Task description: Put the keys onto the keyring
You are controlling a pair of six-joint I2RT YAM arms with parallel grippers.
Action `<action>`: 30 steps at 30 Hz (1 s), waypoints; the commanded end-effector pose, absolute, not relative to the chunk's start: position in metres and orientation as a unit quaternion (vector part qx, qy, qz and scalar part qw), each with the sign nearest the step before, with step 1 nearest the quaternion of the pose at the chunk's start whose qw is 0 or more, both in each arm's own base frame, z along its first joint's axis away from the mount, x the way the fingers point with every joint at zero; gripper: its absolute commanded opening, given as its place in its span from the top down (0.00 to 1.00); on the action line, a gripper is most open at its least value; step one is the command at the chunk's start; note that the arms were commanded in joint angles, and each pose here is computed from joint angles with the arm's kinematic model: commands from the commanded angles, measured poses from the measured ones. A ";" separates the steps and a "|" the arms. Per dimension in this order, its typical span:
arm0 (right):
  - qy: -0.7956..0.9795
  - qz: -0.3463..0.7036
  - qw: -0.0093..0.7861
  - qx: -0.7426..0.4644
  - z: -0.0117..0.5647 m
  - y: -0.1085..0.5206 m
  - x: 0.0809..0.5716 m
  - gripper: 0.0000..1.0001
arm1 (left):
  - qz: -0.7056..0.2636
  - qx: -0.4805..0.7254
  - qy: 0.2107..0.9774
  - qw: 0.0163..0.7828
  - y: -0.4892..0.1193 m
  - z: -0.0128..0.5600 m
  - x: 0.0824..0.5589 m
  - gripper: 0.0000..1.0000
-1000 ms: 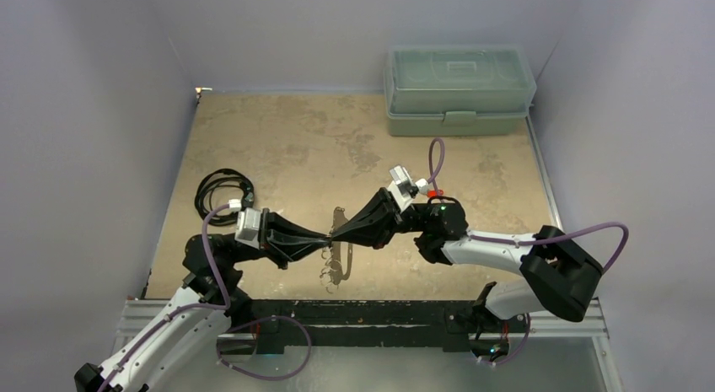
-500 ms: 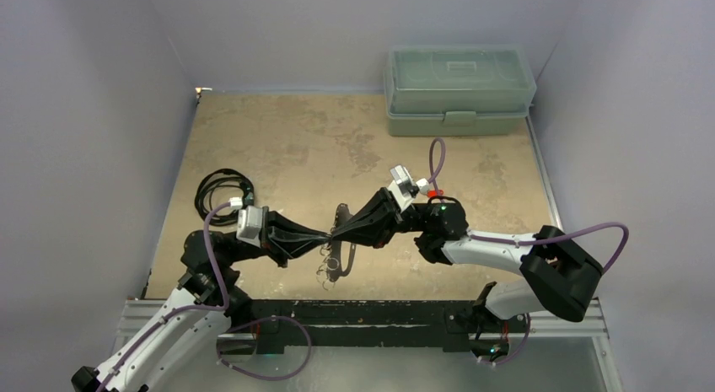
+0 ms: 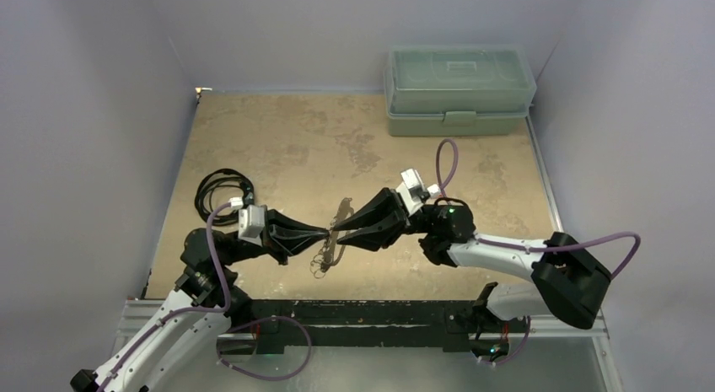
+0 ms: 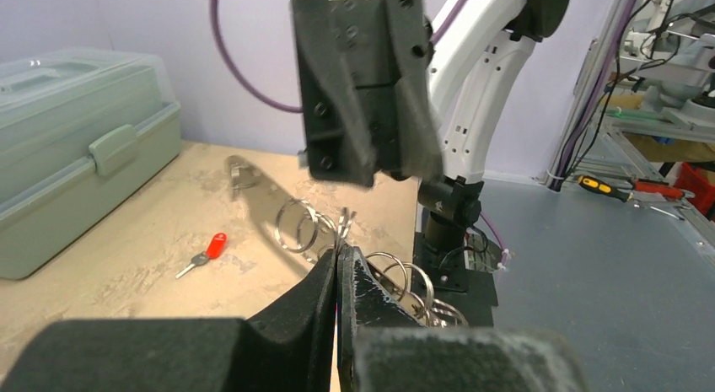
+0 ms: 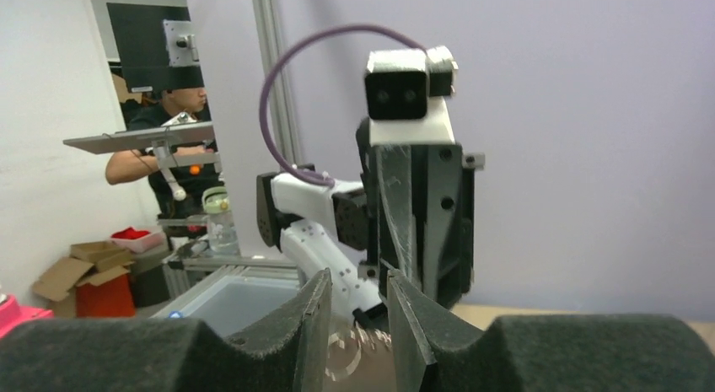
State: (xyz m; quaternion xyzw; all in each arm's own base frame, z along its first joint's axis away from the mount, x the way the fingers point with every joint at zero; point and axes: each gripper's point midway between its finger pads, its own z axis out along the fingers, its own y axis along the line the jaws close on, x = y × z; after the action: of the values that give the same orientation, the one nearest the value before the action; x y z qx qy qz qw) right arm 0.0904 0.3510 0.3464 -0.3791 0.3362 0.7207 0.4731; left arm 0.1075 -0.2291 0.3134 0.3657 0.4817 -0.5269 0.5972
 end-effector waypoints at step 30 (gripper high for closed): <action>0.698 0.339 0.630 -0.037 0.306 0.246 0.245 0.46 | -0.456 0.357 0.515 0.632 -0.221 0.324 0.133 1.00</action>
State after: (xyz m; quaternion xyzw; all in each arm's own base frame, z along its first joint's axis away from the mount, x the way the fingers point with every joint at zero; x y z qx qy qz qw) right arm 0.2064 0.2787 0.3588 -0.1388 0.5745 0.4674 0.6574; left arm 0.1298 -0.2229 0.3037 0.3538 0.5264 -0.4694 0.6144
